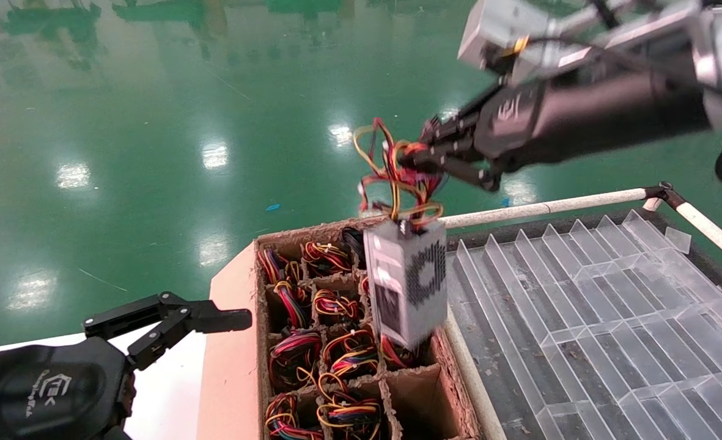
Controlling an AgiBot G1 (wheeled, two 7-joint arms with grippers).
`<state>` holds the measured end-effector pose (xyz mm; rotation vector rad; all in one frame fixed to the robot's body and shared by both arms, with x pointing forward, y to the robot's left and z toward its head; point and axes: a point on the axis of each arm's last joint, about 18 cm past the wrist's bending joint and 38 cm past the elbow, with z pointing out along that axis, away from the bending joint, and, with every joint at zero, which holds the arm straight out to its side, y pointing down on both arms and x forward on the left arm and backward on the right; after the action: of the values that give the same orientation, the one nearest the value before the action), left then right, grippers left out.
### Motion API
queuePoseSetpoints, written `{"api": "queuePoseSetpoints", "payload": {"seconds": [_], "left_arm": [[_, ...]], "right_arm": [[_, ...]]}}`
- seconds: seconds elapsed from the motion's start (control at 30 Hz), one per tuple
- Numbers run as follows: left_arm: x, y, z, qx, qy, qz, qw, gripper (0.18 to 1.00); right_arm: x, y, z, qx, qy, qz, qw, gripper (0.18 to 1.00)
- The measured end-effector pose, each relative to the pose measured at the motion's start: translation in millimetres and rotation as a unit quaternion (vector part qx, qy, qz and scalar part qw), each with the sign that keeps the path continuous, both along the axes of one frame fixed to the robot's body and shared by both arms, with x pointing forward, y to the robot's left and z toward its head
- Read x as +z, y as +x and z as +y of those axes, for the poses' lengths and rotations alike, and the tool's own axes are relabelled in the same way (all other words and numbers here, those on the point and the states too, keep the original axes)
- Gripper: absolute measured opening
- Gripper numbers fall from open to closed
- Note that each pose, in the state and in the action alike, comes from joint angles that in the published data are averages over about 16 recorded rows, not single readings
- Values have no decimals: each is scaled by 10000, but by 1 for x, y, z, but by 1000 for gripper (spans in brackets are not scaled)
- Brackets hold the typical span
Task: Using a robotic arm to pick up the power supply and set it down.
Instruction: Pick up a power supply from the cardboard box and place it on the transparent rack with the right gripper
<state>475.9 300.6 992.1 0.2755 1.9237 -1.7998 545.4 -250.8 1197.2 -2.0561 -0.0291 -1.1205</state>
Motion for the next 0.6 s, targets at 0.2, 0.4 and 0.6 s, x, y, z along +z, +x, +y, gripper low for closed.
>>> {"api": "queuePoseSetpoints", "payload": {"seconds": [0.2, 0.4, 0.6], "left_arm": [[0, 0, 0, 0, 0, 0, 10000, 1000], [0, 0, 0, 0, 0, 0, 10000, 1000], [0, 0, 0, 0, 0, 0, 10000, 1000]], "right_arm": [[22, 6, -13, -79, 77, -110, 9999, 208], [34, 20, -27, -289, -85, -213, 9993, 208], [32, 40, -36, -532, -586, -350, 9962, 208]]}}
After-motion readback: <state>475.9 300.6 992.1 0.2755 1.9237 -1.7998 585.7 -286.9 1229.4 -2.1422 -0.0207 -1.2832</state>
